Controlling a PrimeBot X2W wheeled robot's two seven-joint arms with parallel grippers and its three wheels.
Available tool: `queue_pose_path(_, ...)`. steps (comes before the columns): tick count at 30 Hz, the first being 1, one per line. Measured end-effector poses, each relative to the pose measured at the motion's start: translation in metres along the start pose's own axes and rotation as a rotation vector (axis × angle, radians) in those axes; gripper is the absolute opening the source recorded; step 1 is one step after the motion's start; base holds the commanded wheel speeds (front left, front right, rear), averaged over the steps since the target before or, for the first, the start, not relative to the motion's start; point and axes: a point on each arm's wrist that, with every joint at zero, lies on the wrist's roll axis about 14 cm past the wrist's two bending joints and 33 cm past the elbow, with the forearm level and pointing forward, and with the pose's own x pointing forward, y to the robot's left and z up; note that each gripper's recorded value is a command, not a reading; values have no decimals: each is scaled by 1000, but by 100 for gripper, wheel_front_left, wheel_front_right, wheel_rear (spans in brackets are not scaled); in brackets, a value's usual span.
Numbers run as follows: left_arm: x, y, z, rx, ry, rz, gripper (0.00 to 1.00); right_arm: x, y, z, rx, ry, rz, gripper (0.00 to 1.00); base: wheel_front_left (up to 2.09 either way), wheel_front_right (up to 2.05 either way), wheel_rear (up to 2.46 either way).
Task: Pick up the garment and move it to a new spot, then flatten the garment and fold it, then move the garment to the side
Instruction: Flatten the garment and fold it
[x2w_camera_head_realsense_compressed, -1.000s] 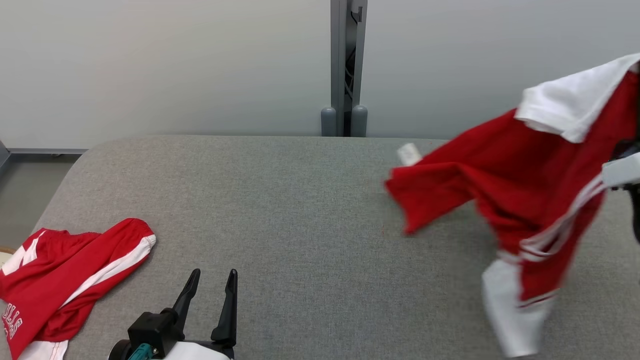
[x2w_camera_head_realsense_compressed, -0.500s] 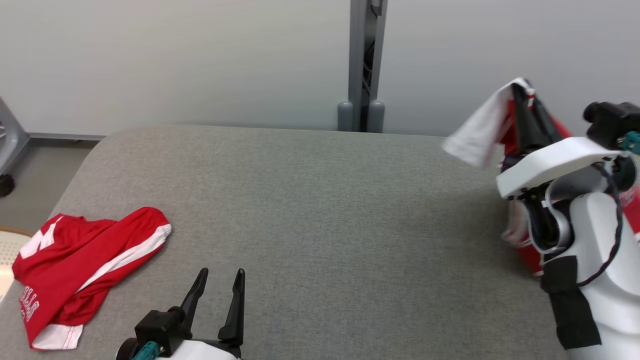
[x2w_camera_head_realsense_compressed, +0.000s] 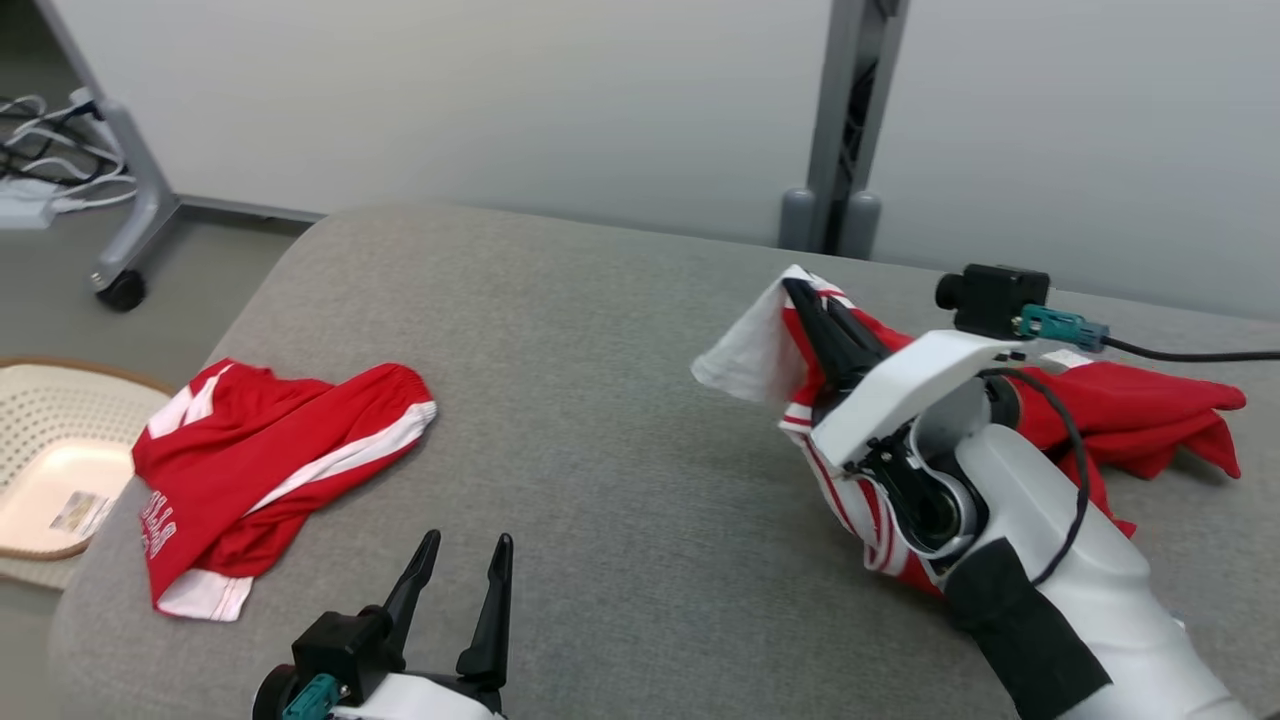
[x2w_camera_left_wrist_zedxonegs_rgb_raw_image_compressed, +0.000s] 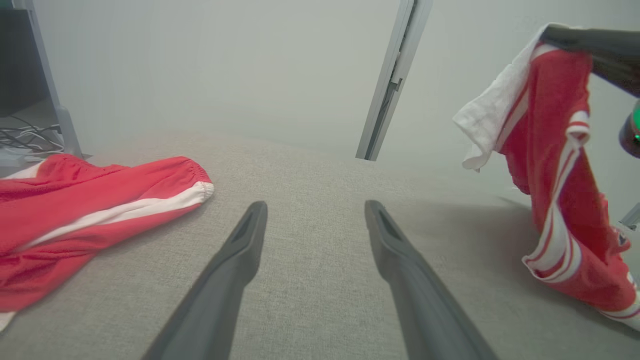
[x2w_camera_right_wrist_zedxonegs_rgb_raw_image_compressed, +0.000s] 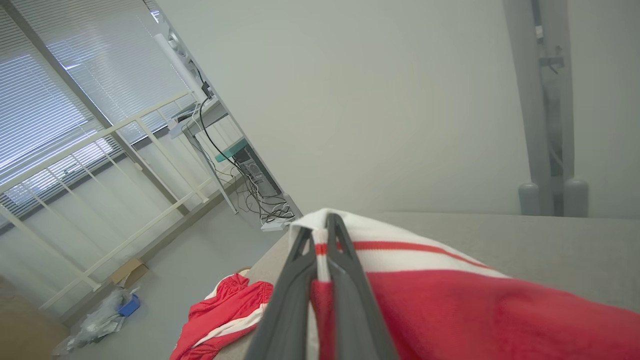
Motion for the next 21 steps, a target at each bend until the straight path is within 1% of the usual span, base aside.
queue_pose_path(3,-3,6,1,2,-4,19,100,17,20,-4,46,-2,57,0,0,0,0)
queue_pose_path(6,-7,13,1,3,-1,43,100,32,33,-5,100,-14,90,0,0,0,0)
queue_pose_path(9,-10,18,0,2,1,62,100,40,40,-9,108,-6,106,0,0,0,0)
queue_pose_path(10,-12,23,0,3,3,79,100,47,40,-14,98,6,104,92,0,0,0)
queue_pose_path(11,-12,24,0,3,3,85,100,50,37,-17,93,14,96,100,0,0,0)
queue_pose_path(15,-12,28,0,1,5,99,100,51,29,-29,52,59,77,100,0,0,0)
queue_pose_path(19,-7,24,0,2,4,85,100,45,15,-29,-10,75,42,100,0,0,0)
queue_pose_path(21,-4,20,1,3,3,68,100,41,7,-23,-42,68,23,100,0,0,0)
